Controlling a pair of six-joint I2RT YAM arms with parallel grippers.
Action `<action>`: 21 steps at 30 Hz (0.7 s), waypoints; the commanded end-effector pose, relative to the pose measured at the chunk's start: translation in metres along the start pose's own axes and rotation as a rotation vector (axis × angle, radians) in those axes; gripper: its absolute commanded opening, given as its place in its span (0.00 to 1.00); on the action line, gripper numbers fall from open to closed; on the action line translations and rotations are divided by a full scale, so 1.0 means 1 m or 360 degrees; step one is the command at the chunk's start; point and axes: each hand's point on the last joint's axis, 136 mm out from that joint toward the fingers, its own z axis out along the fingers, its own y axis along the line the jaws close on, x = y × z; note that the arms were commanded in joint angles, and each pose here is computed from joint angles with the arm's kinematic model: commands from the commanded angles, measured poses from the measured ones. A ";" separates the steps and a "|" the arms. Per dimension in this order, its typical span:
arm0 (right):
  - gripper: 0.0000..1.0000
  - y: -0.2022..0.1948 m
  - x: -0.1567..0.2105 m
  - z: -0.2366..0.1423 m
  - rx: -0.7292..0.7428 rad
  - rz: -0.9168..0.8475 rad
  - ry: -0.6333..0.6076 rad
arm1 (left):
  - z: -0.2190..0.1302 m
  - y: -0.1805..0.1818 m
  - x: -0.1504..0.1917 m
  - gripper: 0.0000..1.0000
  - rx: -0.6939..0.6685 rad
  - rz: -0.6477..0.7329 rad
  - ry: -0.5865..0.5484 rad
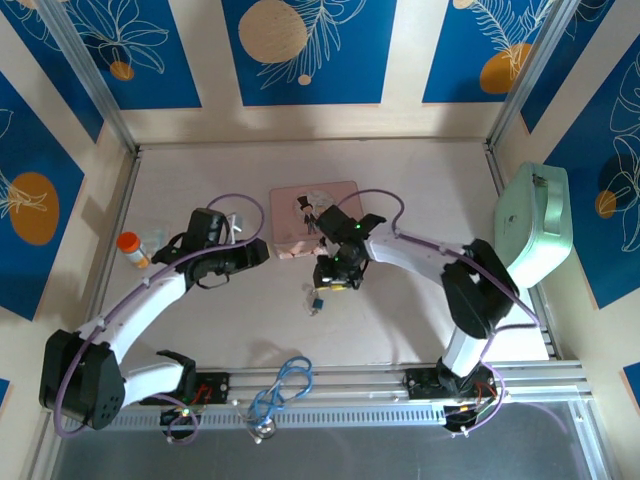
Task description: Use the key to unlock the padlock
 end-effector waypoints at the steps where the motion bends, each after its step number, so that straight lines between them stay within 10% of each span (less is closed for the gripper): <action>1: 0.37 -0.006 -0.010 -0.052 0.0095 -0.0048 -0.0206 | -0.022 -0.012 -0.022 0.64 -0.0059 0.0088 -0.0107; 6: 0.45 -0.022 -0.019 -0.127 0.0193 -0.0113 -0.0574 | -0.050 -0.032 -0.054 0.67 -0.0085 0.0162 -0.0249; 9: 1.00 -0.044 -0.020 -0.167 0.0277 -0.0089 -0.0837 | -0.068 -0.045 -0.073 0.70 -0.0091 0.0223 -0.0353; 21: 0.99 -0.159 -0.014 -0.202 0.0859 0.0001 -0.1455 | -0.114 0.009 -0.126 1.00 -0.0778 0.0435 -0.0822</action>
